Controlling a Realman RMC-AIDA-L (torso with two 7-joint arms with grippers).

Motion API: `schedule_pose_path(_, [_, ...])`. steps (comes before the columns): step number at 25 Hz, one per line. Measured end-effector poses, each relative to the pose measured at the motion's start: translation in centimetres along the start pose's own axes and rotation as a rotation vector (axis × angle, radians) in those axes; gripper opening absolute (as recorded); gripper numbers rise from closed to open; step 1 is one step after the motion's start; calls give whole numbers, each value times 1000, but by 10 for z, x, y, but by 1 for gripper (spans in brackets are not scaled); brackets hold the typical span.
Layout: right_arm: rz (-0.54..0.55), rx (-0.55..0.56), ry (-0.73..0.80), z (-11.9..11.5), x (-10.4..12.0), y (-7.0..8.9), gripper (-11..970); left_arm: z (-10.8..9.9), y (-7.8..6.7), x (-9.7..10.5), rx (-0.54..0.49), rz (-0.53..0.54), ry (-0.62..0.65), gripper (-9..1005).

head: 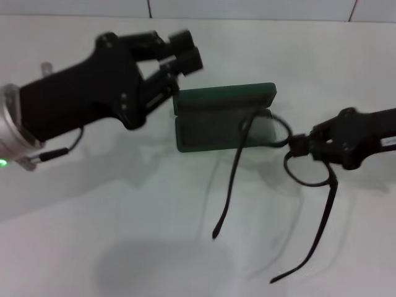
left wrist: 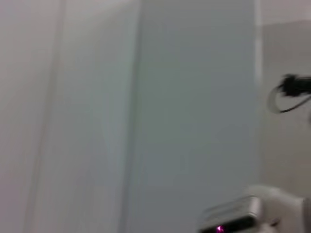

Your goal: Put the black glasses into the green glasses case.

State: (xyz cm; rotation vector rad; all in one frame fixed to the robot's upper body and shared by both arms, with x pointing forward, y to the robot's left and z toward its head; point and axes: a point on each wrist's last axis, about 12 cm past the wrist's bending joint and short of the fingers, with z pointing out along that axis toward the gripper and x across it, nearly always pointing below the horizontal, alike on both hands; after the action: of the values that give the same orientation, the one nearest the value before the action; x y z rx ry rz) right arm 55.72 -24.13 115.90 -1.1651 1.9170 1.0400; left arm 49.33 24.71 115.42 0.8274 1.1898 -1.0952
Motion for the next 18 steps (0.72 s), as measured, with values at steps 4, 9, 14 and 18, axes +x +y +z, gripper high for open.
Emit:
schedule_pose_path(4, [-22,-23,-123,-17,7,2,62,16,-1,9,135,-58,-18,143])
schedule_pose_path(9, [-38,-51,-193,-21,10,4,62,44,-6,23,290,-79,6,48])
schedule_pose_path(14, [-44,-75,-208,-19,8,7,62,61,-6,33,351,-93,34,32])
schedule_pose_path(18, [-50,-116,-243,-18,7,10,61,64,-5,40,348,-109,38,23])
